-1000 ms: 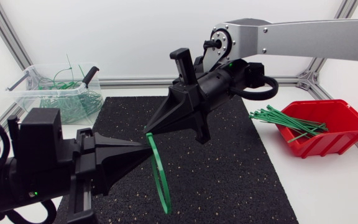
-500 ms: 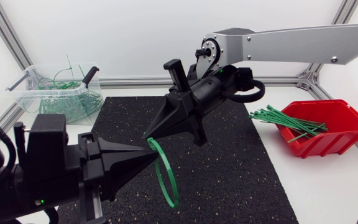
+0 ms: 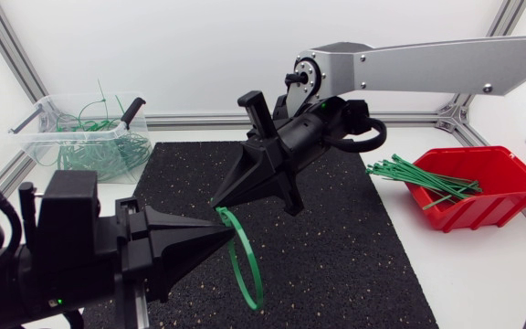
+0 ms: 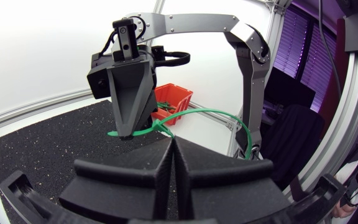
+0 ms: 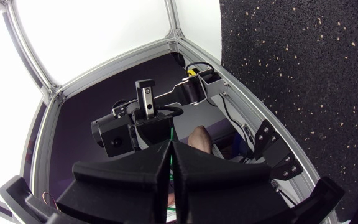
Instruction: Take a green cable tie from the red box, thread the tail through the head to close it, then place it in the transparent bin on the left.
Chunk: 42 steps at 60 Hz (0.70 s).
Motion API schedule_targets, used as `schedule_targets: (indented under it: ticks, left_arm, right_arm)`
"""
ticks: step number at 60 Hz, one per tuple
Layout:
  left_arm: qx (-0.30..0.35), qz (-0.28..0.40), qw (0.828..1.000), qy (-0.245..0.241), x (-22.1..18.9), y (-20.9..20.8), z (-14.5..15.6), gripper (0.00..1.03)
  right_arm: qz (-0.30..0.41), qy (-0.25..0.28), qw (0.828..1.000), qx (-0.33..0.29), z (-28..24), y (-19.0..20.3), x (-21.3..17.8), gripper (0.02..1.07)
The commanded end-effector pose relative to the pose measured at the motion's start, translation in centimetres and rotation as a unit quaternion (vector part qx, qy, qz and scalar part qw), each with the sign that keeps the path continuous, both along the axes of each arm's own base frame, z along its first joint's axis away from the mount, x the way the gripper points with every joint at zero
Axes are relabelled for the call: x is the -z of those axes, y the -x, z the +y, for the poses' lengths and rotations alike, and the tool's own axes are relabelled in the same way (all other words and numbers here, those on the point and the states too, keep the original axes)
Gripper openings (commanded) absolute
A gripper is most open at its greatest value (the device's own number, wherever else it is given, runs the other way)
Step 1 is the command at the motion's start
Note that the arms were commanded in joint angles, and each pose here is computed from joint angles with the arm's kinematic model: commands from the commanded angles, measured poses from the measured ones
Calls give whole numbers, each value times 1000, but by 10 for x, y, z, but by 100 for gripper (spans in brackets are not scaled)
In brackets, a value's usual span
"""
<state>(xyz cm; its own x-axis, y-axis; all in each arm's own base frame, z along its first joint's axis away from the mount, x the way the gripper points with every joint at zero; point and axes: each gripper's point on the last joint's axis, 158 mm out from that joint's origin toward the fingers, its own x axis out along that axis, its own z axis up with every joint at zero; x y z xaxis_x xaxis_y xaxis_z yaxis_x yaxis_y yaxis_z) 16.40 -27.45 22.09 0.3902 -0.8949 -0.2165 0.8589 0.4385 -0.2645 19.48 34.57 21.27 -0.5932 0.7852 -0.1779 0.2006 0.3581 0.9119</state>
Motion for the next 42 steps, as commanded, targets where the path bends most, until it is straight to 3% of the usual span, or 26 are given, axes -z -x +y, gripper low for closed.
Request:
schedule_targets:
  ticks: [1, 7, 12, 13, 15, 31, 33, 38, 42]
  left_arm:
    - [15, -36, 999, 27, -35, 2, -3, 3]
    - [-18, -35, 999, 15, -34, -18, 10, 3]
    - [-22, -23, 999, 7, -34, -24, 17, 3]
    - [-21, -20, 1000, 4, -35, -25, 19, 3]
    - [-39, -7, 999, -7, -37, -37, 29, 3]
    - [-98, 13, 993, -64, -43, -76, 67, 3]
    - [-108, 13, 991, -72, -44, -82, 74, 3]
    - [-129, 3, 988, -85, -46, -93, 87, 3]
    - [-164, -7, 982, -94, -51, -109, 109, 3]
  right_arm:
    - [-16, -7, 1000, 1, 0, -6, 0, 21]
    - [-22, -10, 1000, 8, -4, -7, -5, 50]
    - [-26, -13, 1000, 11, -7, -7, -9, 63]
    - [-26, -13, 999, 13, -8, -8, -10, 69]
    - [-27, -12, 999, 22, -12, -13, -10, 101]
    - [-108, 76, 990, 47, -48, -42, 24, 102]
    - [-143, 110, 981, 74, -56, -57, 37, 102]
    - [-257, 178, 937, 155, -72, -92, 55, 102]
    - [-294, 208, 918, 165, -84, -96, 57, 102]
